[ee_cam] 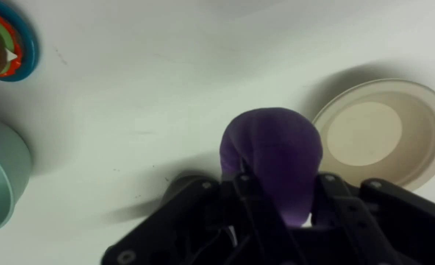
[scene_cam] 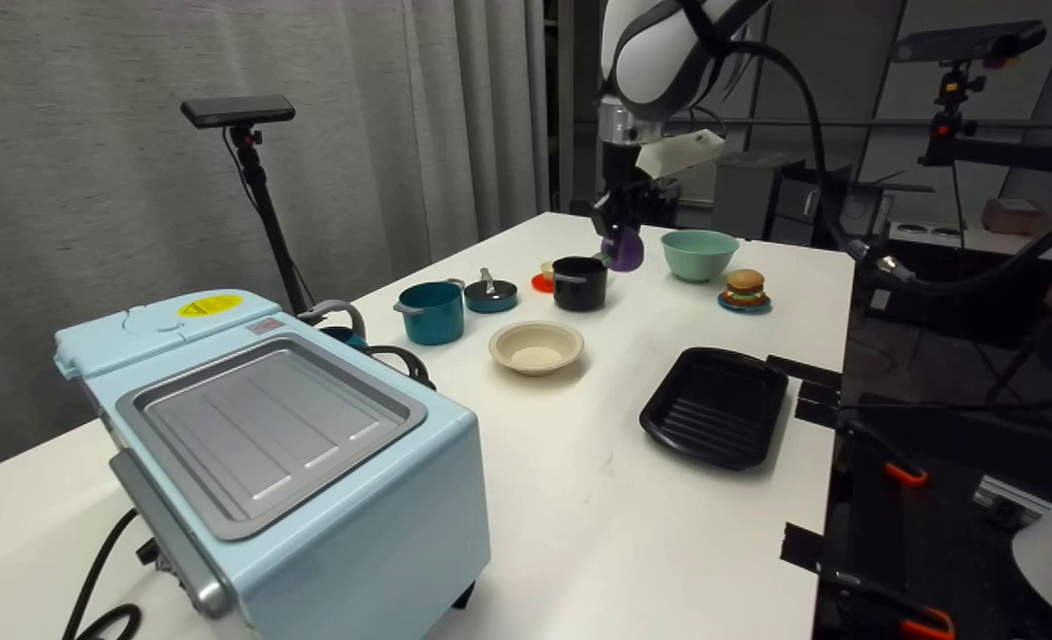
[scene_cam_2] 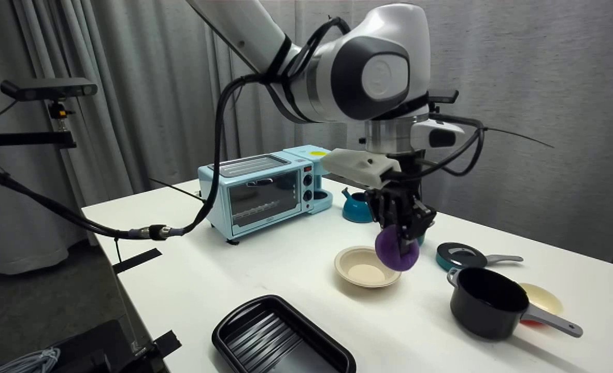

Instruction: Pick the purple object and put it on the plate

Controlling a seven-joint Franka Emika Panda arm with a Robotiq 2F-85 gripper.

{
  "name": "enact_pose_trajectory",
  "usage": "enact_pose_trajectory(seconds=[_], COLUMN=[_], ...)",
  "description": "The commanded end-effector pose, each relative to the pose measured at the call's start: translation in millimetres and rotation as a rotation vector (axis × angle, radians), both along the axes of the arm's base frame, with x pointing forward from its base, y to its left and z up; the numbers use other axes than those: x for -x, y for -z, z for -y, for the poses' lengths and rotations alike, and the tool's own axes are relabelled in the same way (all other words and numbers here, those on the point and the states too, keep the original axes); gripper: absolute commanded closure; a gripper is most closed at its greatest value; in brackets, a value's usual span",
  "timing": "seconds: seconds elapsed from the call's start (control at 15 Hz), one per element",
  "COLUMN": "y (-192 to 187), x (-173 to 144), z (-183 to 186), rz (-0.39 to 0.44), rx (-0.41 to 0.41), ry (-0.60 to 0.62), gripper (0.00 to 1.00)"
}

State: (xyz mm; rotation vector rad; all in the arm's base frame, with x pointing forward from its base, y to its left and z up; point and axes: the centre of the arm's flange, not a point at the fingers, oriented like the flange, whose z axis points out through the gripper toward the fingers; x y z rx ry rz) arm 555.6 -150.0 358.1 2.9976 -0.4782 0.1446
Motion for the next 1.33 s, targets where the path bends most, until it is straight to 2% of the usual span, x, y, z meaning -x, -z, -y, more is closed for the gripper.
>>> enact_pose_trajectory(seconds=[0.0, 0.2, 0.4, 0.87, 1.27], y=[3, 28, 48, 79, 103], x=[-12, -31, -53, -100, -116], z=[-38, -73, -89, -85, -78], rz=[0.041, 0.044, 0.055, 0.072, 0.039], rx=[-0.063, -0.079, -0.058, -0.011, 0.014], ry=[-0.037, -0.057, -0.07, -0.069, -0.07], gripper=[0.93, 0.93, 0.93, 0.93, 0.93])
